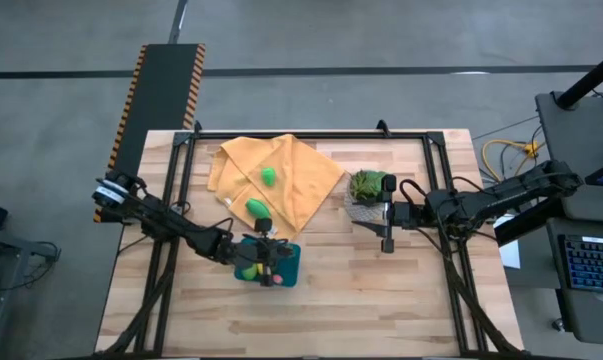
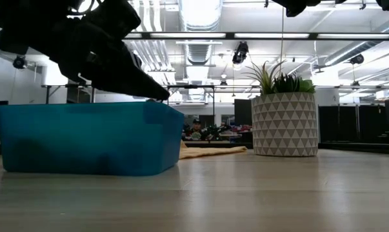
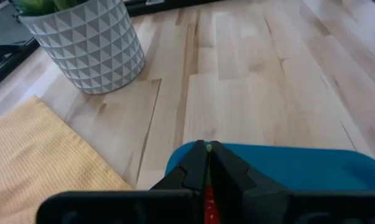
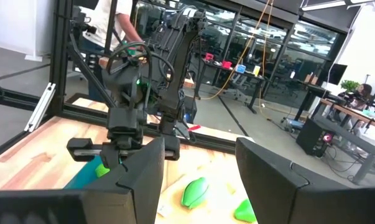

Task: Pick and placing Produce into tupperware
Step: Put the strawberry into the blue bin, then put the corncob into the blue bin

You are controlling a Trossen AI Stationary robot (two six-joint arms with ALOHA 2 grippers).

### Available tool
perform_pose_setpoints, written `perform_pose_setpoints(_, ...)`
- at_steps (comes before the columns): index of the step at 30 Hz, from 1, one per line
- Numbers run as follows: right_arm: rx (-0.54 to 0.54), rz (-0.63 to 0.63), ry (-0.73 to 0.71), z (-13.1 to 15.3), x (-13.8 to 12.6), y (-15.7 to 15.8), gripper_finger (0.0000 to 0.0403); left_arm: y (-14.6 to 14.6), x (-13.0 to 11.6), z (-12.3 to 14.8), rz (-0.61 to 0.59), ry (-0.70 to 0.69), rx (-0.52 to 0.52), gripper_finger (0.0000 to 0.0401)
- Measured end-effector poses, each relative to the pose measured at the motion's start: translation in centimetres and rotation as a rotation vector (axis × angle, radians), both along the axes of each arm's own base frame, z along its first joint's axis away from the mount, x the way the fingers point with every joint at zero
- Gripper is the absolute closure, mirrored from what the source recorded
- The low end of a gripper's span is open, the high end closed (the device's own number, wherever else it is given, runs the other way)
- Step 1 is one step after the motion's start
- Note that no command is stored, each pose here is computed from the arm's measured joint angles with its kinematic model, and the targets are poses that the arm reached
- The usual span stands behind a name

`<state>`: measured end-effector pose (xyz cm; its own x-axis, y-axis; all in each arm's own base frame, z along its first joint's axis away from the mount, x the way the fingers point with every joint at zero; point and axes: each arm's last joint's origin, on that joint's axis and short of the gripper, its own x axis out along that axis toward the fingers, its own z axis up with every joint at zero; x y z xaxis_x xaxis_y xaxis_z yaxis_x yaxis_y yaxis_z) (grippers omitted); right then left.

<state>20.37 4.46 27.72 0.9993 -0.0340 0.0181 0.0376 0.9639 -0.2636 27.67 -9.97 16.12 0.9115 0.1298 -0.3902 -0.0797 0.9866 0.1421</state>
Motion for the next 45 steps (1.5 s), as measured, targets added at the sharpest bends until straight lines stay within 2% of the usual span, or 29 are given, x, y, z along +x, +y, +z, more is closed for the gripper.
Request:
perform_pose_setpoints(25,0.0,0.0,0.0,0.0,0.0,-0.01,0.0211,0.38,0.1,-0.08,0.01,0.008,0.001,0.0401)
perform_pose_setpoints(35,0.0,0.0,0.0,0.0,0.0,0.0,0.0211,0.29,0.08,-0.12,-0.02,0.015,-0.012,0.0399)
perform_pose_setpoints(45,0.0,0.0,0.0,0.0,0.0,-0.01,0.0211,0.29,0.08,-0.13,-0.021,0.015,-0.012,0.0329)
